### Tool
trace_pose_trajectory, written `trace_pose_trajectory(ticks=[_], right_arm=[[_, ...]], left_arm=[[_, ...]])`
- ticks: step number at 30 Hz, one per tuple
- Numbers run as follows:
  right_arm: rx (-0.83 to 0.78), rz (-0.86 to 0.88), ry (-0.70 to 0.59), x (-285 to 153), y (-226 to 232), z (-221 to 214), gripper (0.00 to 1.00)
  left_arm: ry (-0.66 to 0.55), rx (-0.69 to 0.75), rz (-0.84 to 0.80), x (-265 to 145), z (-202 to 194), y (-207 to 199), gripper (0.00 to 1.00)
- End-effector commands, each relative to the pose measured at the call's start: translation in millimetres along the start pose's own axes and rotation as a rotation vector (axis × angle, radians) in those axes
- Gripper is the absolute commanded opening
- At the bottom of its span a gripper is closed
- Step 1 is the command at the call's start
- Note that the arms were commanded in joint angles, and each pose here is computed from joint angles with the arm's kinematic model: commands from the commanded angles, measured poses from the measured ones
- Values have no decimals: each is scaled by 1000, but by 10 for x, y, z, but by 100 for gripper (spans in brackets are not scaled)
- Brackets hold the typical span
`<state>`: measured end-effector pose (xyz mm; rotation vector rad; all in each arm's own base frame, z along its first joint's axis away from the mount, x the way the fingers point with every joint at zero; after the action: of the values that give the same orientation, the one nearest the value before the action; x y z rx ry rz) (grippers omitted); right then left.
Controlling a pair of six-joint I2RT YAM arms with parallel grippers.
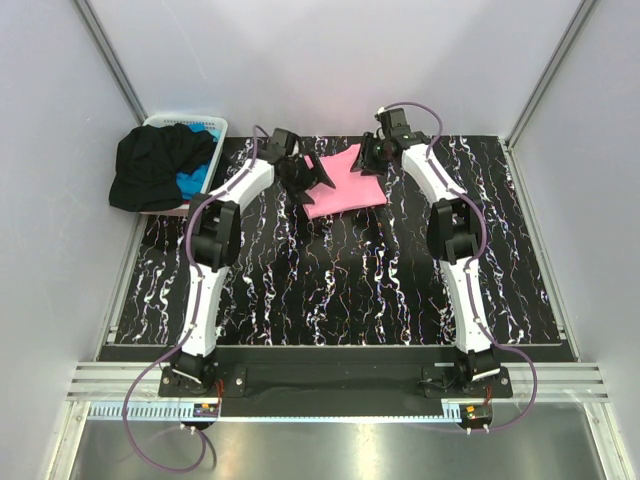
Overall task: Fold and stack the t-shirts
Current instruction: Fold the tshirt
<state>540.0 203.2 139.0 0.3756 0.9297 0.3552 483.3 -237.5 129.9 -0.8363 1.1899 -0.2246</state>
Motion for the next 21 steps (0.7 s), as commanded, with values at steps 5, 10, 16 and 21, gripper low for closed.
trace_pose_trajectory(ticks=[5, 10, 16, 21], right_arm=[[12, 19, 86, 119, -31, -182, 45], [53, -33, 152, 209, -164, -409, 42], [107, -100, 216, 241, -293, -655, 41], [127, -132, 259, 234, -329, -826, 40]], left_arm=[[-127, 32, 281, -80, 63, 314, 86], [-151, 73, 358, -79, 78, 423, 88], [-120, 91, 377, -23, 43, 482, 88], [-187, 177, 449, -92, 49, 397, 89]])
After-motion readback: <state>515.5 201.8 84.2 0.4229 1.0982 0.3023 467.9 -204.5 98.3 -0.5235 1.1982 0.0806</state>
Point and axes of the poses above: each gripper's point midway between its finger pads, its own x axis out along the fingers, its own y axis along the line the jaws close on, z = x × y, the point moved 7 cm from there along -x, back along the fingers, and after that the axes turned 4 degrees about -x, right-handed, at the moved point
